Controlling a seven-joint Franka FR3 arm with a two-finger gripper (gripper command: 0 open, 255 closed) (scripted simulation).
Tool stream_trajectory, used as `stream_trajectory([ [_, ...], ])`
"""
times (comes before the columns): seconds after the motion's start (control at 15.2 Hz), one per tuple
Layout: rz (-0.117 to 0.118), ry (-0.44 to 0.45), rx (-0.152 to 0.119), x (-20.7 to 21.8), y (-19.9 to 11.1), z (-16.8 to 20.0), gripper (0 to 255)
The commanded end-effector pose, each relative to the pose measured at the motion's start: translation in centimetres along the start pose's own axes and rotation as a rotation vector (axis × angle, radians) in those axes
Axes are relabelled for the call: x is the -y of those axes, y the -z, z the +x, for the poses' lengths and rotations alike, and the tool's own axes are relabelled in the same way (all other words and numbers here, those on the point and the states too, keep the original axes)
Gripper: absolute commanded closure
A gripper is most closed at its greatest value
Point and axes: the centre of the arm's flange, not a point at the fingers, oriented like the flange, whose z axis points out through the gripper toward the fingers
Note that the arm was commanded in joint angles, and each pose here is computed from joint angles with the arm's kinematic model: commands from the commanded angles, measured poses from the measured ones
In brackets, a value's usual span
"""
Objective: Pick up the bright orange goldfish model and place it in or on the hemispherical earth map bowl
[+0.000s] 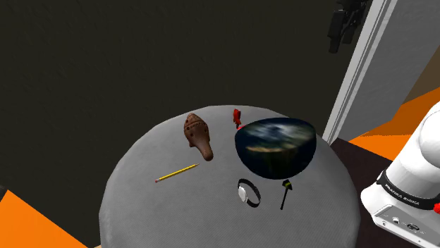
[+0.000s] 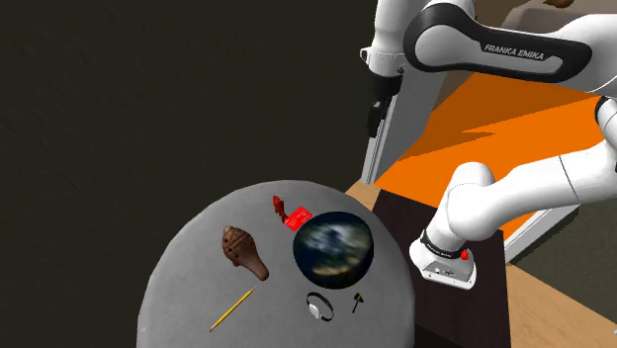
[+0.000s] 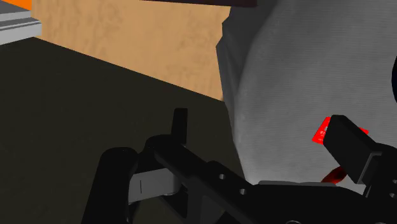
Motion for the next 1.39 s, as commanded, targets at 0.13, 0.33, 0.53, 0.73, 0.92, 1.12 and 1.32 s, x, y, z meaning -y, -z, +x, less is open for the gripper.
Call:
stream_trajectory([
  [0.13, -0.003, 0.031, 0.006, 1.4, -1.2, 2.1, 0],
  [0.33, -0.008, 0.078, 0.014, 3.5, -2.9, 5.1, 0],
  [0.53, -0.013, 0.125, 0.022, 5.8, -4.7, 7.9, 0],
  [0.73, -0.018, 0.171, 0.031, 8.2, -6.6, 10.7, 0],
  [0.92, -0.023, 0.218, 0.039, 10.7, -8.5, 13.3, 0],
  [1.12, -0.029, 0.265, 0.047, 13.4, -10.4, 15.8, 0],
  [1.32, -0.034, 0.312, 0.056, 16.1, -12.3, 18.2, 0],
])
